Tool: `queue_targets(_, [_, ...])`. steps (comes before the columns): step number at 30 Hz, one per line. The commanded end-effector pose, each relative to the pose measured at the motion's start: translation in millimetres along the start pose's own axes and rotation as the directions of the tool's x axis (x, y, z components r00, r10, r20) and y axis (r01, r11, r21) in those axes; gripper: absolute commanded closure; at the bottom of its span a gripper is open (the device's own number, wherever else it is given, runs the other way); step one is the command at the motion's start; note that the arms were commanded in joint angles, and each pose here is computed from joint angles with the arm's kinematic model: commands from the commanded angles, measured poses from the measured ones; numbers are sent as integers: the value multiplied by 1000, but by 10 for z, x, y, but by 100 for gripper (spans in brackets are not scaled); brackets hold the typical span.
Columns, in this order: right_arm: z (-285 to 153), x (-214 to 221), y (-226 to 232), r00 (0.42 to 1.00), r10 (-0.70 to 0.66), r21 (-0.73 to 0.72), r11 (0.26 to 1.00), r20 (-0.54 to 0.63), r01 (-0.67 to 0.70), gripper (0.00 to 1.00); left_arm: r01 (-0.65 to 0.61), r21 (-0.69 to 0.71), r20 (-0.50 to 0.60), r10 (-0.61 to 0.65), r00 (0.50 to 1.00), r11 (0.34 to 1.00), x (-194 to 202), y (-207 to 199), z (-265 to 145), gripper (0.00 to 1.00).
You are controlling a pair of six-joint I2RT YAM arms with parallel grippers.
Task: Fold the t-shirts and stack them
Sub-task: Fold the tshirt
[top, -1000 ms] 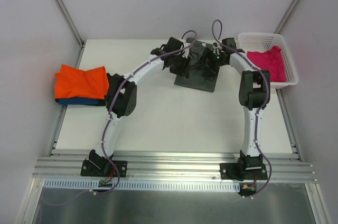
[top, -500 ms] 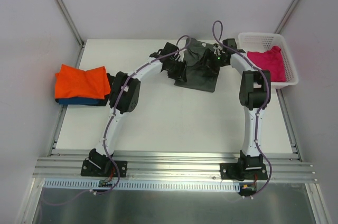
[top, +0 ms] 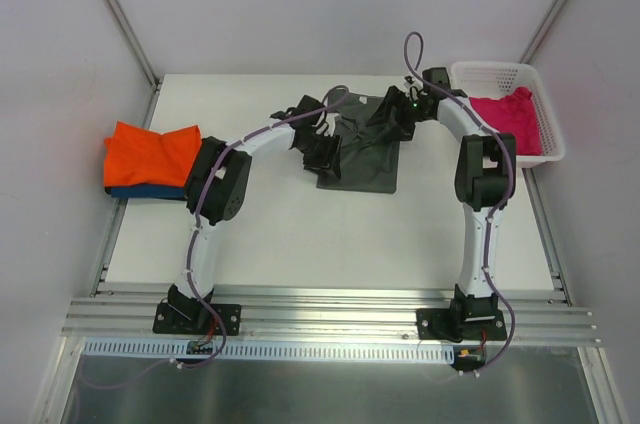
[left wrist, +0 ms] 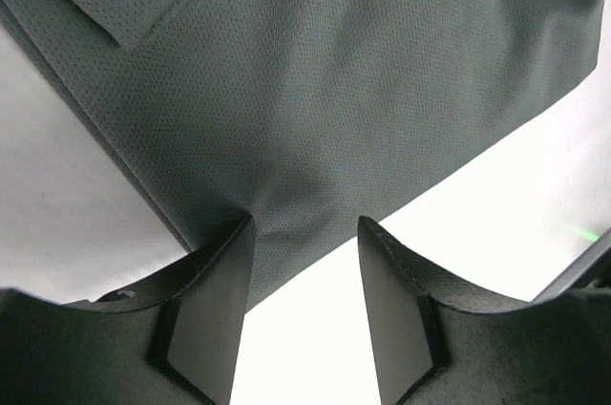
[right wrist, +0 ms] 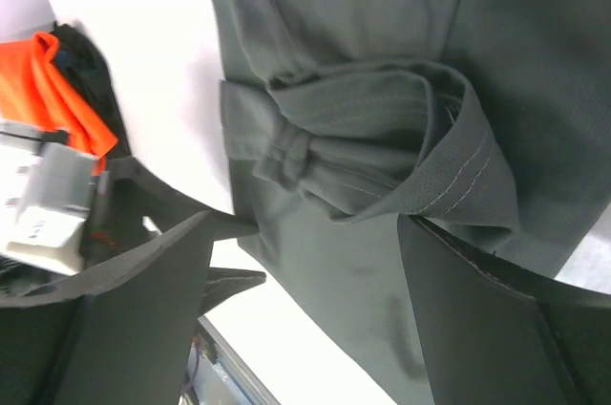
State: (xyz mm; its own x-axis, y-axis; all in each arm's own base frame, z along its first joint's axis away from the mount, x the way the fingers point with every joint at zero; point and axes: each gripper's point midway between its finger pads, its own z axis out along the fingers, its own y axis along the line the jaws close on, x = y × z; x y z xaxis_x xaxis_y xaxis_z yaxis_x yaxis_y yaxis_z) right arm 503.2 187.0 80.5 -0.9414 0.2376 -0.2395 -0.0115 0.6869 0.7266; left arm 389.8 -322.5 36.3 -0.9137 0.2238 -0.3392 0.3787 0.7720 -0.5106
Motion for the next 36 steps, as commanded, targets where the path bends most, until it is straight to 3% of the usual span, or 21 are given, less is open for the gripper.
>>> queue_targets(1, [-203, 21, 478, 999, -39, -81, 996, 15, 40, 18, 23, -54, -26, -24, 999, 998, 145, 101, -214, 52])
queue_targets(9, [-127, 260, 726, 998, -38, -125, 992, -41, 32, 18, -2, -92, -30, -1, 1000, 996, 240, 175, -275, 51])
queue_targets(14, [-354, 305, 889, 993, -118, -133, 985, -26, 113, 18, -4, -97, -32, 1, 999, 995, 269, 179, -302, 50])
queue_targets(18, [-436, 430, 918, 995, -94, -135, 987, -45, 87, 17, -8, -102, -25, 6, 1000, 995, 249, 178, -316, 51])
queue_targets(36, [250, 691, 725, 983, -75, -103, 993, -168, 59, 15, -15, -109, -18, 13, 1000, 994, 247, 143, -345, 50])
